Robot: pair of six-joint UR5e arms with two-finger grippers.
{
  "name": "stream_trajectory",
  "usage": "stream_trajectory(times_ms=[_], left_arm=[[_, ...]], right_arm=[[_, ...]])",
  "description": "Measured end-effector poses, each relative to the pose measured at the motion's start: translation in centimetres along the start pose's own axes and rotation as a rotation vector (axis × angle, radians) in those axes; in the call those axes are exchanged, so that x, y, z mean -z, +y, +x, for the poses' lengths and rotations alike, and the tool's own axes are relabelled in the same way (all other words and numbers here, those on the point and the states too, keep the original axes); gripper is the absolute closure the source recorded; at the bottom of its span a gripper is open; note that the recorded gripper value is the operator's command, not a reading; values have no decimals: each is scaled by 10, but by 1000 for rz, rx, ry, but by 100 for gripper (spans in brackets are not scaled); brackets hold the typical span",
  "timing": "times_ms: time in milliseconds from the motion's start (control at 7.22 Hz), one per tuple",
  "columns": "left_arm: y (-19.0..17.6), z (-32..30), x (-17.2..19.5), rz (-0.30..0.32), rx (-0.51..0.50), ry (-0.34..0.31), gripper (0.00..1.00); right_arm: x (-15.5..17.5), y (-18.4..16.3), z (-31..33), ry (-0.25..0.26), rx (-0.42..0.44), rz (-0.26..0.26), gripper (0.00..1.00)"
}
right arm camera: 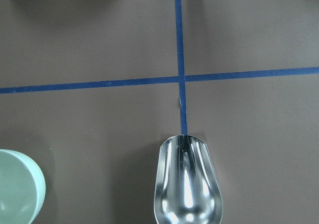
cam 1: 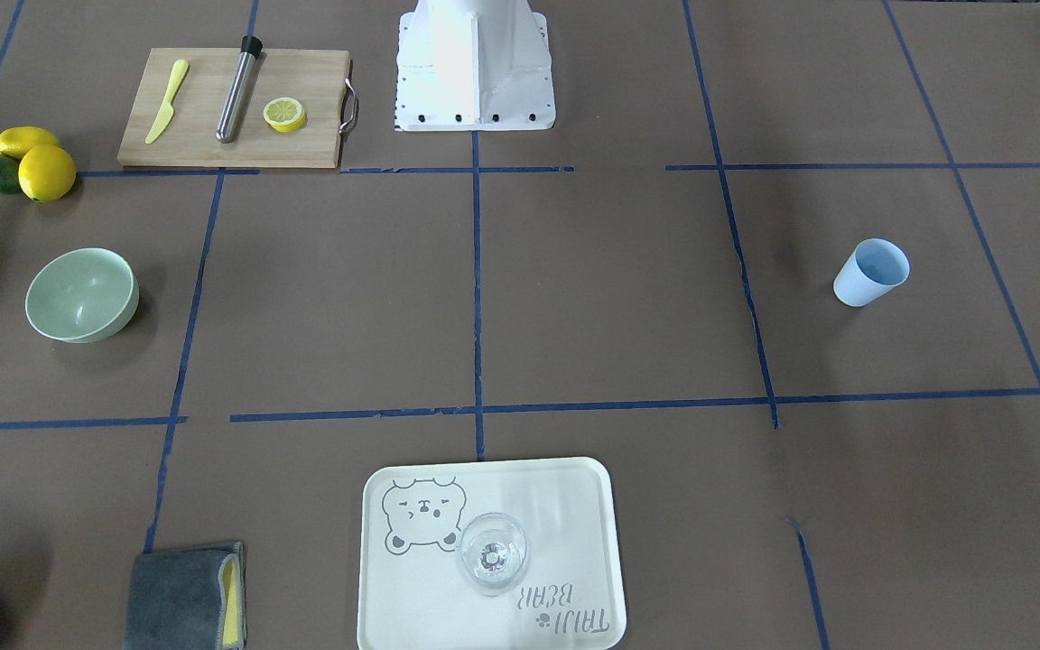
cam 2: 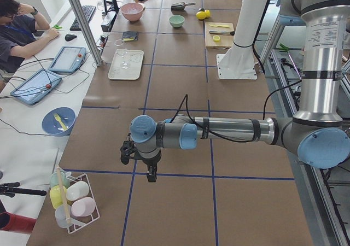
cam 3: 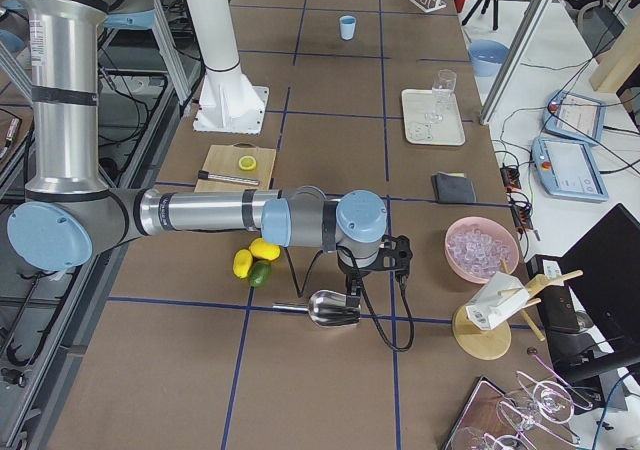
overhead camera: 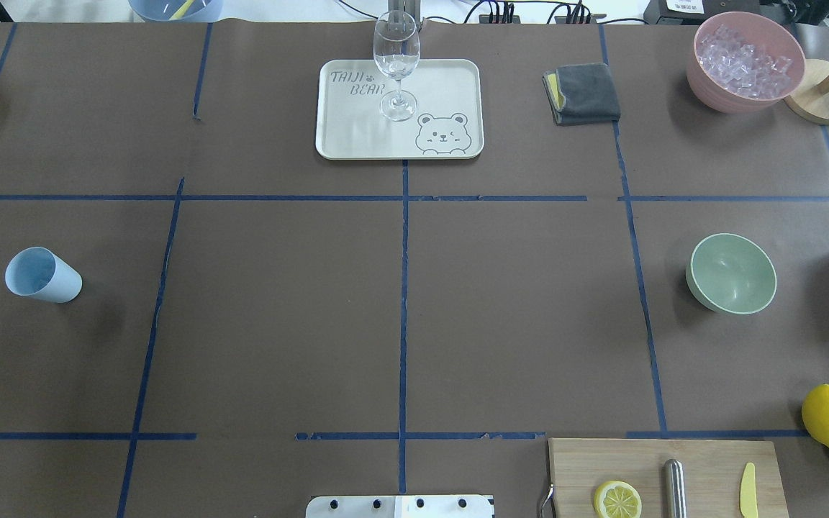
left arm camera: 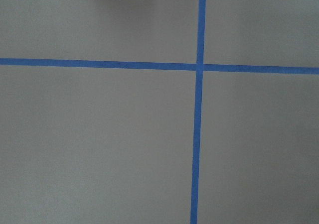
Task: Pour ice into bowl
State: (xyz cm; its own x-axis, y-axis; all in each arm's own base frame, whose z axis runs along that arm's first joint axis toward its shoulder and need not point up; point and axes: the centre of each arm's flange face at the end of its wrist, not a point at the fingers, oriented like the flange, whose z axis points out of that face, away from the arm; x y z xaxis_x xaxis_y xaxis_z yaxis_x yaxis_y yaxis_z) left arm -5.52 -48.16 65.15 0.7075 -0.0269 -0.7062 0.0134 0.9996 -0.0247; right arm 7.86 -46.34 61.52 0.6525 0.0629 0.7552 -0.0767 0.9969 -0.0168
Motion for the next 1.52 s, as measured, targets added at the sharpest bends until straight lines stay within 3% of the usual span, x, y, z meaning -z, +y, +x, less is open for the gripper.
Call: stream_trajectory(times_ms=[554,1108,1523], left_arm=[[-6,17,16,39,-42,3,0],[-19,71,49,205,-242,28,0],[1,143,48,330,-237,130,0]], right_arm=[[3,-6,-5,1,11,6,0],[13,-37,-52,-30,75,21,0],[-26,-40,-133,-81,39,-27,0]])
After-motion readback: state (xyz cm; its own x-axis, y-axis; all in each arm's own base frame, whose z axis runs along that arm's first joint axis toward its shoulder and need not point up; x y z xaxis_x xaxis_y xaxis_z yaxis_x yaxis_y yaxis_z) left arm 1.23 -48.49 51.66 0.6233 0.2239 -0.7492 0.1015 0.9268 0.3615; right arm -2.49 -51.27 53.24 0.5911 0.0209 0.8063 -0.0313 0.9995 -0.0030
